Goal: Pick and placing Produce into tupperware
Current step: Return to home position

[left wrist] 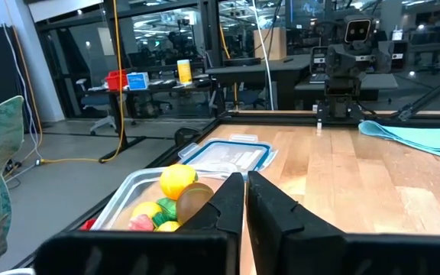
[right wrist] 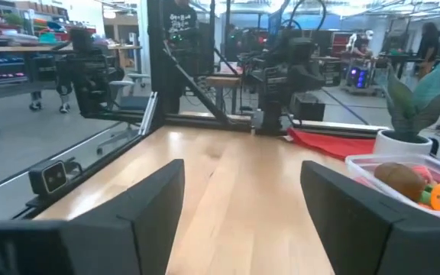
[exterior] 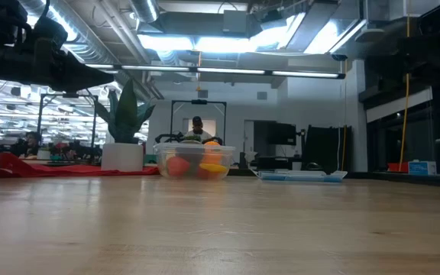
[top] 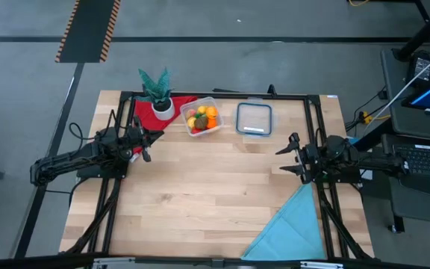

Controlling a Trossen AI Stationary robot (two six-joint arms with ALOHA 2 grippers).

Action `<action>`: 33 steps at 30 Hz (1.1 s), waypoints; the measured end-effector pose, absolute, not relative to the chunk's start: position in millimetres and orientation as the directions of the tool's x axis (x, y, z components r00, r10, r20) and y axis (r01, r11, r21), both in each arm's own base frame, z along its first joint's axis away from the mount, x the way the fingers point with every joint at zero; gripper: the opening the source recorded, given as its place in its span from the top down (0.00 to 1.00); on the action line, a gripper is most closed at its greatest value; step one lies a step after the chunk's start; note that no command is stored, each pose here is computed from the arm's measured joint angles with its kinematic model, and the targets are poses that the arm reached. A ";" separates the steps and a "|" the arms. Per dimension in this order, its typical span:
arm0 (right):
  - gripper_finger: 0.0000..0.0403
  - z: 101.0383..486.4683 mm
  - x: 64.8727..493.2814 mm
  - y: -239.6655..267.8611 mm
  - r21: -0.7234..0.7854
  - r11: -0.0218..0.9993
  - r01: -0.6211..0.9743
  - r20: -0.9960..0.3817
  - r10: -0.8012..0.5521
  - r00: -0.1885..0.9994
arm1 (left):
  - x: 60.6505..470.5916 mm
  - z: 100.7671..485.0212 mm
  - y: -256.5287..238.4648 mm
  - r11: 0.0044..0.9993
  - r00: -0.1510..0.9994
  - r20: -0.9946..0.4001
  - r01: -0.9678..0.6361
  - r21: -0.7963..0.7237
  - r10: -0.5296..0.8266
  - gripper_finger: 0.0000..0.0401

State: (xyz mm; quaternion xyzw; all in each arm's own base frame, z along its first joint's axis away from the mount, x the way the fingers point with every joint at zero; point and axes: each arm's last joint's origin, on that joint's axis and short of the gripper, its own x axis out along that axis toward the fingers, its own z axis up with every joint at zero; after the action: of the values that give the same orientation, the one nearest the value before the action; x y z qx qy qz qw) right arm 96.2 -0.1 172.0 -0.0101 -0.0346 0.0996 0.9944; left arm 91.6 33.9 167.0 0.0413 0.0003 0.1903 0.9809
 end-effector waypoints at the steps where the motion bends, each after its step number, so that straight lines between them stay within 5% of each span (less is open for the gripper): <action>1: 0.35 171.9 96.2 -0.8 -0.027 0.981 -0.194 0.066 0.195 0.979 | 91.6 167.0 33.9 0.924 0.928 0.015 -0.373 0.081 0.373 0.97; 33: 0.35 171.8 96.2 -5.4 0.003 0.989 -0.148 0.064 0.148 0.987 | 91.6 167.0 33.9 0.924 0.928 0.015 -0.373 0.081 0.373 0.79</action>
State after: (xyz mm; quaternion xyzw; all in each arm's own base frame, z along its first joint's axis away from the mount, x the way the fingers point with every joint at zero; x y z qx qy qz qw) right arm 96.2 -5.4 171.8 0.0040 -0.0319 0.0743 0.9967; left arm 91.6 33.9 167.0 0.0413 0.0003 0.1903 0.9809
